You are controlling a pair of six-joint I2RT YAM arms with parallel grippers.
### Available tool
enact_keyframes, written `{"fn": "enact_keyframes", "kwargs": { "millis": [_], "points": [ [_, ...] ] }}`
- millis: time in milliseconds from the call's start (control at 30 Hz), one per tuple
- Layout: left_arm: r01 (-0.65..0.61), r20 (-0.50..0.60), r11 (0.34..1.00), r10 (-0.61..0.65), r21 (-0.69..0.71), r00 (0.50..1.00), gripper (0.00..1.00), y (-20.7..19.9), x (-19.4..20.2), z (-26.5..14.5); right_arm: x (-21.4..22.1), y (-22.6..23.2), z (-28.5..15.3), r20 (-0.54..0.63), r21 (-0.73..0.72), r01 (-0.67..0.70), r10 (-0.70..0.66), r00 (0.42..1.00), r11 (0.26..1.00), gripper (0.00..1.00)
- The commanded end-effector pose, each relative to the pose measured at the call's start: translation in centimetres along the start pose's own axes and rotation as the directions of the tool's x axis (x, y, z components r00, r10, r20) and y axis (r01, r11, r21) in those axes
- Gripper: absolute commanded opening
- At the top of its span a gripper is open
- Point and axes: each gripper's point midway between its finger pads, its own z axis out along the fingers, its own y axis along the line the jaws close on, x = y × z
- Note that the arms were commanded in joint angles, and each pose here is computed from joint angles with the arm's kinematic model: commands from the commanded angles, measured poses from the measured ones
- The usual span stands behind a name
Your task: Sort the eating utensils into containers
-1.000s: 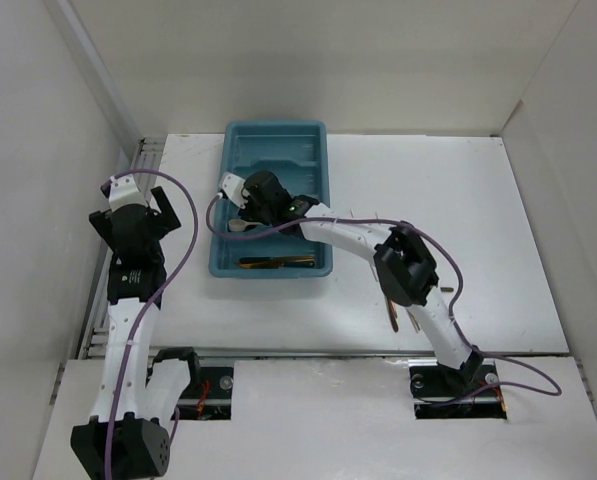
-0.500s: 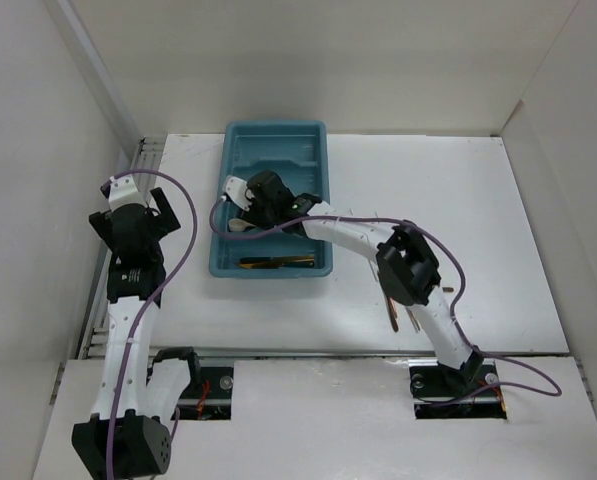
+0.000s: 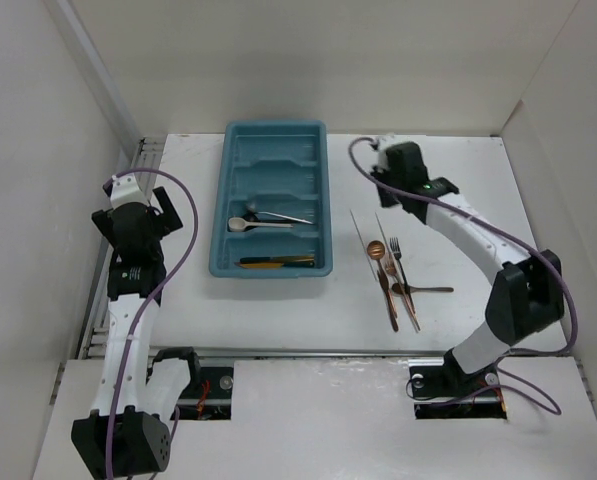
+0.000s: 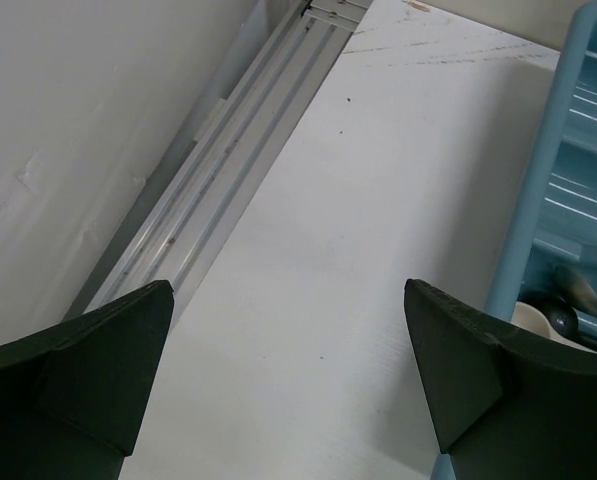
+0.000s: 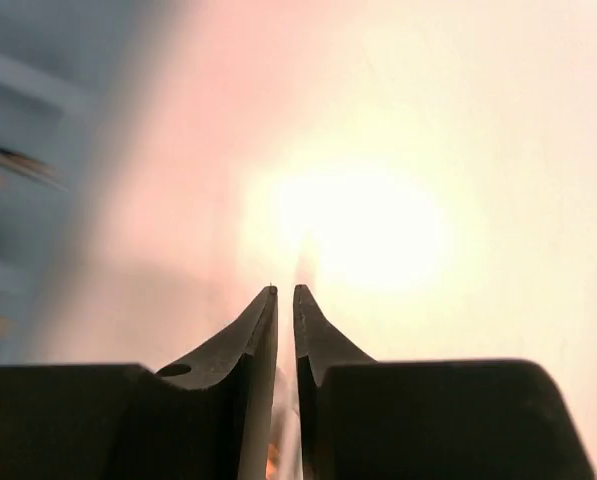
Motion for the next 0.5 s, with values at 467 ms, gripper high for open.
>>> {"fn": "enact_keyframes", "kwargs": {
  "millis": [467],
  "points": [
    [0.052,0.074,0.997,-0.056,0.05,0.996,1.0,-1.0,-2.6,-0.2,23.1,-2.0,-1.9,-0.483,0.107,-0.298,0.311,0.819,0.949,0.16]
  ]
}}
